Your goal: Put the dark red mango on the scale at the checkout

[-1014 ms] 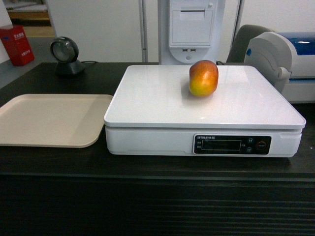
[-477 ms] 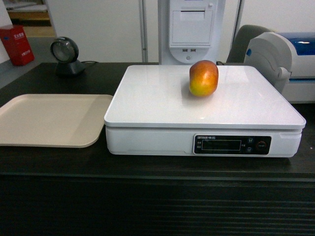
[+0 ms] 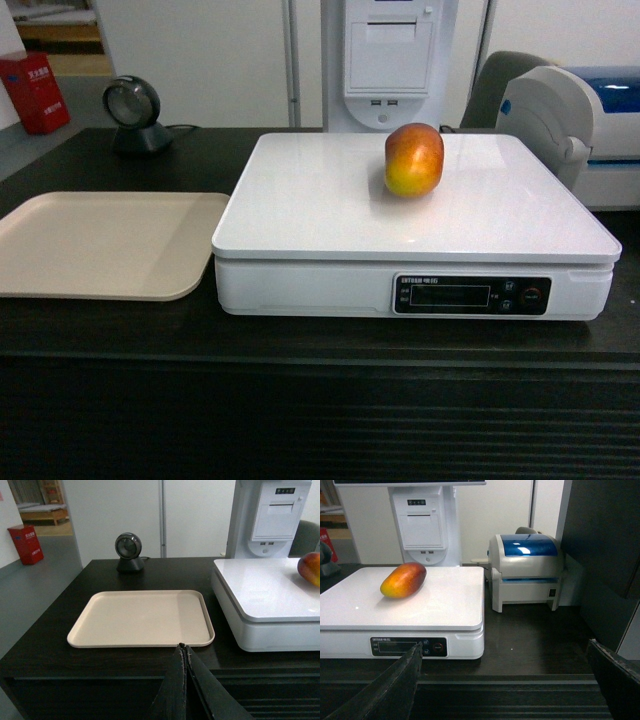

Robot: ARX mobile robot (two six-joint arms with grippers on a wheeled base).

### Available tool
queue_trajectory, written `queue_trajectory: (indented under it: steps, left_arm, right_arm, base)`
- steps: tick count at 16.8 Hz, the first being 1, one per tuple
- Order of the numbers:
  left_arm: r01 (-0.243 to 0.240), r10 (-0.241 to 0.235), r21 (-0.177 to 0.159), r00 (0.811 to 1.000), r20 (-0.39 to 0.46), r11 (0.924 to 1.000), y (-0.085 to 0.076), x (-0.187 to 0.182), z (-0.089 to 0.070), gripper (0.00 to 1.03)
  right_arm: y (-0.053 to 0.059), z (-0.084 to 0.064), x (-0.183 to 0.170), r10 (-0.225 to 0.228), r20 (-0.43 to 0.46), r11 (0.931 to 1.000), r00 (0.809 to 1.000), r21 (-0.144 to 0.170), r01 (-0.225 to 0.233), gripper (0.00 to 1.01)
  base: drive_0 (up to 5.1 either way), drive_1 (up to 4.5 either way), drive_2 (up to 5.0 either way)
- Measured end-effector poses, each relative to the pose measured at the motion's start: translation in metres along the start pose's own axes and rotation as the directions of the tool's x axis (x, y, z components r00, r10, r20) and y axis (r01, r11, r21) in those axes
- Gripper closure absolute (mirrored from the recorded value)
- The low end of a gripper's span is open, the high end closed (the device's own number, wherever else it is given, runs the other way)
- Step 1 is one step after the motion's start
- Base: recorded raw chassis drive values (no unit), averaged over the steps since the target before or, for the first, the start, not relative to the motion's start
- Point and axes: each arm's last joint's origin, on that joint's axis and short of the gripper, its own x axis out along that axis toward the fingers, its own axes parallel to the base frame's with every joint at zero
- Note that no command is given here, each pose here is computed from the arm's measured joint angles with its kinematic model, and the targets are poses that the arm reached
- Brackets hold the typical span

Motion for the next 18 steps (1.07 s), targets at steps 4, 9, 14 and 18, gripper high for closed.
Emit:
queue_trajectory:
  steps: [4, 9, 14, 18]
  left_arm:
    - [0.001, -0.001, -0.002, 1.000, 0.005, 1.0000, 0.0000, 0.0000, 0.0004, 0.93]
    - [0.001, -0.001, -0.001, 1.000, 0.004, 1.0000, 0.0000, 0.0000, 0.0004, 0.28]
    - [0.001, -0.001, -0.001, 1.000, 0.004, 1.0000, 0.0000, 0.0000, 0.0004, 0.06]
    - [0.001, -0.001, -0.001, 1.000, 0.004, 1.0000, 0.0000, 0.0000, 0.0004, 0.05]
  right_arm:
    - [0.0000, 0.0000, 0.0000, 0.000, 0.000, 1.0000, 1.000, 0.000, 0.000, 0.03]
    - [0.0000, 0.0000, 0.0000, 0.000, 0.000, 1.0000, 1.000, 0.000, 0.000, 0.03]
    - [0.0000, 0.0000, 0.0000, 0.000, 0.000, 1.0000, 1.000, 0.000, 0.000, 0.03]
    - [0.0000, 0.0000, 0.0000, 0.000, 0.000, 1.0000, 1.000, 0.000, 0.000, 0.03]
  base:
    - [0.0, 0.00, 0.0]
    - [0.0, 0.00, 0.0]
    - [0.0, 0.00, 0.0]
    - [0.0, 0.00, 0.0]
